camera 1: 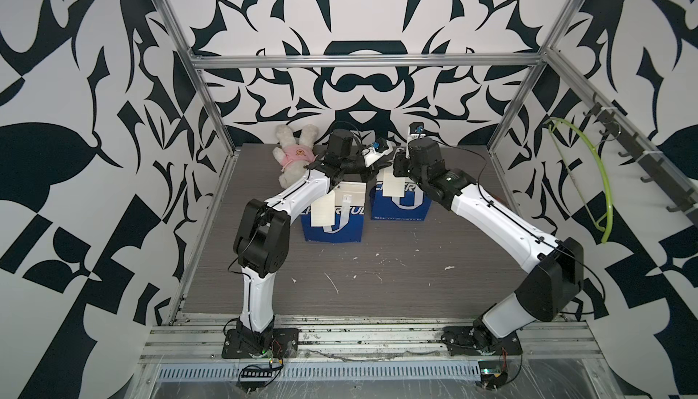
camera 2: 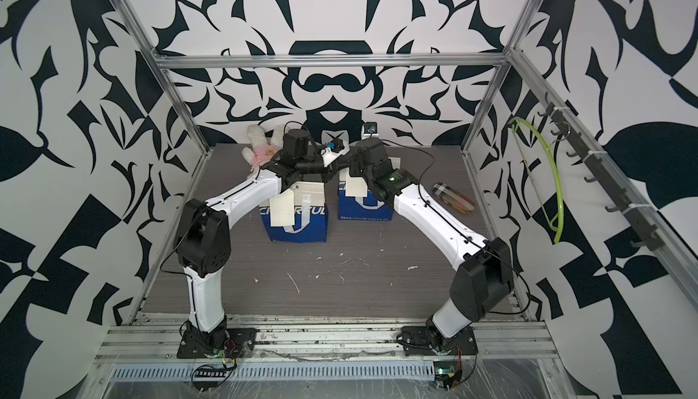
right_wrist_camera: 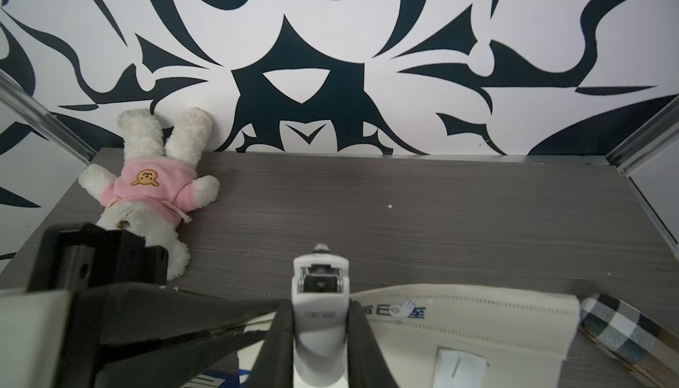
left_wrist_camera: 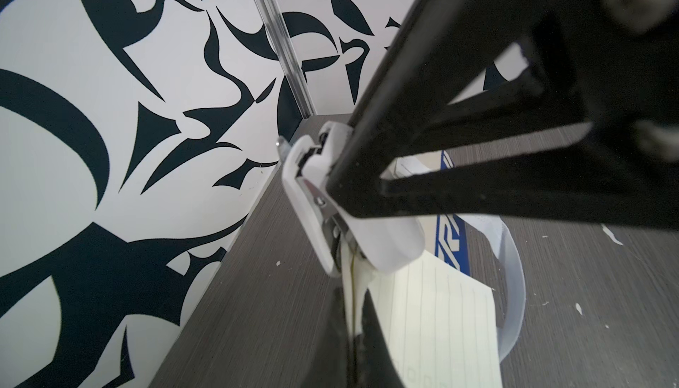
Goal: Staple the receipts to the bags
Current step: Place the stapler in the takeout bag.
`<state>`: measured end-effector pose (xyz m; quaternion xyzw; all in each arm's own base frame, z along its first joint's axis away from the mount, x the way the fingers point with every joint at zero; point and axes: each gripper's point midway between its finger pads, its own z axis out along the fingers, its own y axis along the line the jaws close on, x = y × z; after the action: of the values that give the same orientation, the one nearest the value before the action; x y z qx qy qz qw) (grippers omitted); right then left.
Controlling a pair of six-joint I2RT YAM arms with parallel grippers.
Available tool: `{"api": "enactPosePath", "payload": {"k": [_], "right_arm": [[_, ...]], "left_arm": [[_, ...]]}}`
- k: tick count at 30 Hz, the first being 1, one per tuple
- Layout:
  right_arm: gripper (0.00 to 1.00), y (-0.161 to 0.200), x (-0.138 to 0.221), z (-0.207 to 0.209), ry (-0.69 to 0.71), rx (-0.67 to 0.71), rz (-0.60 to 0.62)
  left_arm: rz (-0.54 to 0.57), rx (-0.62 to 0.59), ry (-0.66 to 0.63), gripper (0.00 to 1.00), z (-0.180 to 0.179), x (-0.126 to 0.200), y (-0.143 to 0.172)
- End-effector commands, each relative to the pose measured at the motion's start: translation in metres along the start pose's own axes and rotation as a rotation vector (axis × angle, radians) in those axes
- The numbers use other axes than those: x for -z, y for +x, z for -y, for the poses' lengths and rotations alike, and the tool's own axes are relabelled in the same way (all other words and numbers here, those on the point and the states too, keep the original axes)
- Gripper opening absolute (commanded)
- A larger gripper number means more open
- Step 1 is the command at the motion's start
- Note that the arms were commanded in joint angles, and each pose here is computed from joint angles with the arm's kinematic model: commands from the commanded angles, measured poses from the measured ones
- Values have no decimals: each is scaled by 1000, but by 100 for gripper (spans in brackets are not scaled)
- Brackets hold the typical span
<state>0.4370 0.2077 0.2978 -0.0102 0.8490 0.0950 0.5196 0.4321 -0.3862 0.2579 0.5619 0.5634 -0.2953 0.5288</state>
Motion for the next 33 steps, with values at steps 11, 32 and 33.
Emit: {"api": "enactPosePath", "payload": {"k": [11, 32, 33], "right_arm": [[0, 23, -15, 10, 57, -97, -120], [29, 33, -1, 13, -51, -153, -203], [31, 32, 1, 17, -61, -170, -206]], "left_arm": [[-13, 25, 17, 0, 1, -6, 8], [5, 2, 14, 0, 2, -2, 0], [8, 2, 17, 0, 3, -1, 0]]}}
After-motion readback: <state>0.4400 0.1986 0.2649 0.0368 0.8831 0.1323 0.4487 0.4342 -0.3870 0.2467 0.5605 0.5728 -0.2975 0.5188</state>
